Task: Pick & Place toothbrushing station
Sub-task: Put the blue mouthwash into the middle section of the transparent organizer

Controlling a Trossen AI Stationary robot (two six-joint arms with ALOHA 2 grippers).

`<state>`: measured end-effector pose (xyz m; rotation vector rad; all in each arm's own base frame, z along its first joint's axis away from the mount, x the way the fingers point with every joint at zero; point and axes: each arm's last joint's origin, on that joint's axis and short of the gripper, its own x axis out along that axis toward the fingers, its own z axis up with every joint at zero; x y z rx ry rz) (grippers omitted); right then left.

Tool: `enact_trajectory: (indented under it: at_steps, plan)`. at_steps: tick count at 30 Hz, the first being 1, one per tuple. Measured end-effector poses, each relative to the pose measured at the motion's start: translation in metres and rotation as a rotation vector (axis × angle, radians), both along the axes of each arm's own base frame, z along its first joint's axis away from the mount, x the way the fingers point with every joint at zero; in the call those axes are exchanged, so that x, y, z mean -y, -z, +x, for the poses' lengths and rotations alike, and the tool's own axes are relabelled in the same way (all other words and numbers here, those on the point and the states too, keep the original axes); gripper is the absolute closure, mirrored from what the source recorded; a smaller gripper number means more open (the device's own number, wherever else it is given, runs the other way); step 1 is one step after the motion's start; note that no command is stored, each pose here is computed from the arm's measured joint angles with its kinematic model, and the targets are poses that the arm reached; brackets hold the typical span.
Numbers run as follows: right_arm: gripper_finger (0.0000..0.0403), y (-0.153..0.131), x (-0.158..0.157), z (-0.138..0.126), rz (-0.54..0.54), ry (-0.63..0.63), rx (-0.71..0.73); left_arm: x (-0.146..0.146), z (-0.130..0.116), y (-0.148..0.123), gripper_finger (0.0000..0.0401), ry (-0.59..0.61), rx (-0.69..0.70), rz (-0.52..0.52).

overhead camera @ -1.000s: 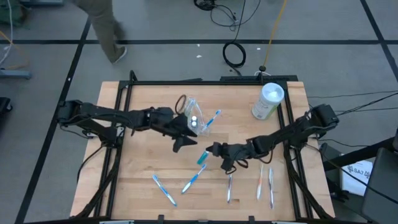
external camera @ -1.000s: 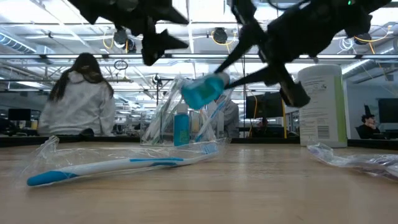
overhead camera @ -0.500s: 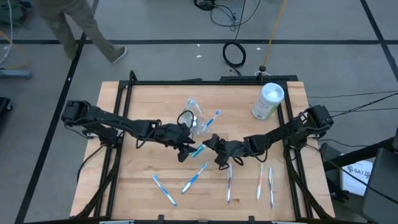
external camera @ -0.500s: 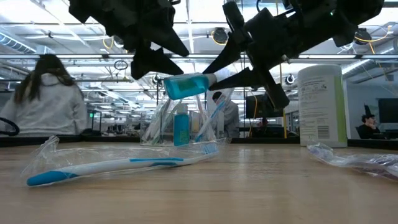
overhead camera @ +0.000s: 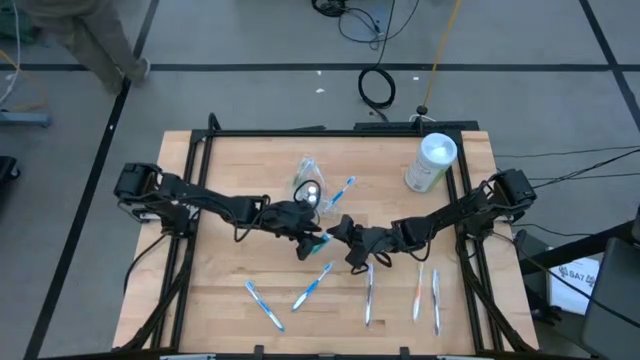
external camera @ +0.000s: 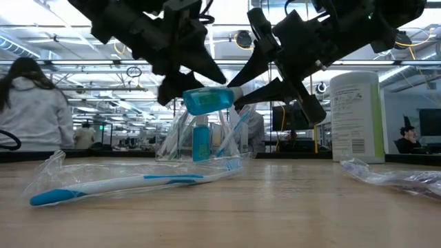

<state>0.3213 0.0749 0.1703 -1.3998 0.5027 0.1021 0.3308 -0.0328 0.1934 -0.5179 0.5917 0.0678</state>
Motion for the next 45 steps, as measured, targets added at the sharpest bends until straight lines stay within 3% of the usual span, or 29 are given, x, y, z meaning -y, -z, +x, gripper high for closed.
enact_trajectory:
  at_steps: [27,38,45]
  plan:
    - [0.0303,-0.0015,0.0066,0.0022,0.029,0.033,0.024,0.0015,-0.0021,0.0098,0.0191,0.035,-0.078,-0.011]
    - [0.0289,-0.0028,0.0063,0.0027,0.118,0.069,0.061,0.0012,-0.0018,0.0094,0.0291,0.036,-0.072,-0.009]
    - [0.0245,-0.0035,0.0064,0.0031,0.212,0.106,0.093,0.001,-0.0016,0.0092,0.0299,0.038,-0.067,0.006]
